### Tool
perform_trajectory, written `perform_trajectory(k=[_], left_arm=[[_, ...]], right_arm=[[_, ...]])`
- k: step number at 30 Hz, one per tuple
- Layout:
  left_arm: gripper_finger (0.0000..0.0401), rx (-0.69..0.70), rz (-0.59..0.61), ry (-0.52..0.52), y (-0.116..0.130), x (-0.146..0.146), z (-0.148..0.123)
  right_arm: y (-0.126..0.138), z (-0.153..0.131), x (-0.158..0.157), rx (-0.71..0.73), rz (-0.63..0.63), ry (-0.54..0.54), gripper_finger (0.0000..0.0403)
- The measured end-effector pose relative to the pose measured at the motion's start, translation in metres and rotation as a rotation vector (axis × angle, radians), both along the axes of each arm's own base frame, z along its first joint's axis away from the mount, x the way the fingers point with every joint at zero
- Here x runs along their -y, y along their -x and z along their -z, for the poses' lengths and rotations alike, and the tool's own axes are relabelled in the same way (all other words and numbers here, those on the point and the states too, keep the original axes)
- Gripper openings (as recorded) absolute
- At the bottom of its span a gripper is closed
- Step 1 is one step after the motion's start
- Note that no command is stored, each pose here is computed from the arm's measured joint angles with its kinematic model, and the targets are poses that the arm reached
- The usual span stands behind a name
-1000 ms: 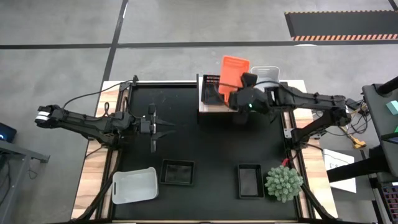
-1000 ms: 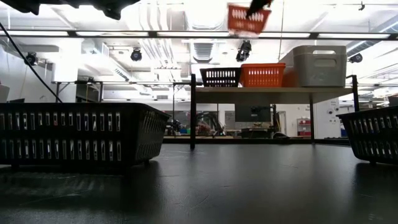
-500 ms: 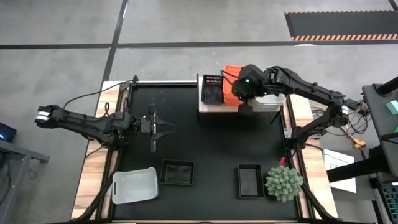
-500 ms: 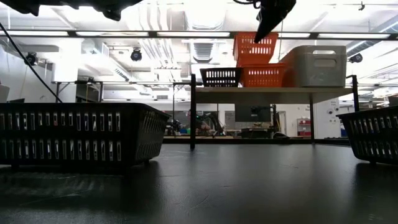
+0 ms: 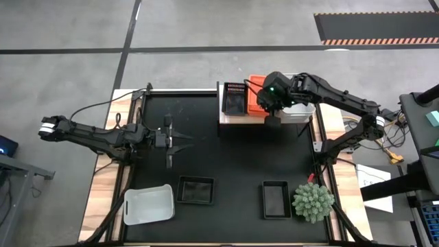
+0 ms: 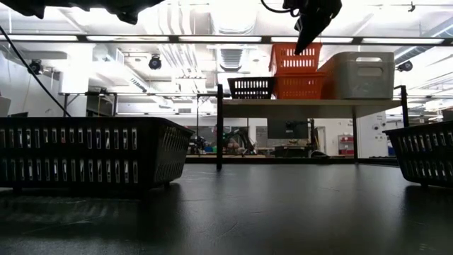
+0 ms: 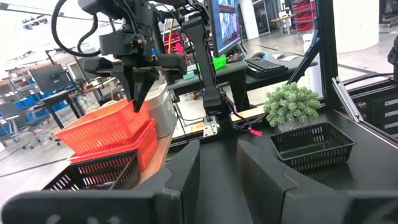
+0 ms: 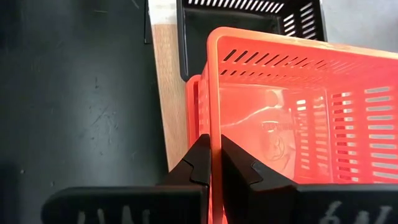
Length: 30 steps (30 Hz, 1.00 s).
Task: Stack baskets on shelf by color
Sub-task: Stack the orange basket on the orange basket on the shelf
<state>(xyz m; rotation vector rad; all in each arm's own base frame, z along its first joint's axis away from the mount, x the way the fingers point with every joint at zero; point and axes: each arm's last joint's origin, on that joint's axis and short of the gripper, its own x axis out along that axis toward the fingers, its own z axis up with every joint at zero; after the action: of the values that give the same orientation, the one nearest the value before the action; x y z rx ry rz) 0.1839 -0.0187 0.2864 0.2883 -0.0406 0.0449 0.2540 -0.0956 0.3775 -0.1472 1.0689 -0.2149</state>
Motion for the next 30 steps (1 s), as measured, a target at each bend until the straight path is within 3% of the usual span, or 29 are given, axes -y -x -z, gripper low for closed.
perform_trajectory(k=[23, 30], left_arm=[[0.0091, 0.004, -0.001, 0.0, 0.0, 0.0, 0.0], [0.0091, 0.003, -0.001, 0.001, 0.0, 0.0, 0.0]], right_arm=[[0.0, 0.011, 0.001, -0.045, 0.016, 0.02, 0.001], [0.0, 0.013, 0.001, -0.047, 0.029, 0.012, 0.0053]])
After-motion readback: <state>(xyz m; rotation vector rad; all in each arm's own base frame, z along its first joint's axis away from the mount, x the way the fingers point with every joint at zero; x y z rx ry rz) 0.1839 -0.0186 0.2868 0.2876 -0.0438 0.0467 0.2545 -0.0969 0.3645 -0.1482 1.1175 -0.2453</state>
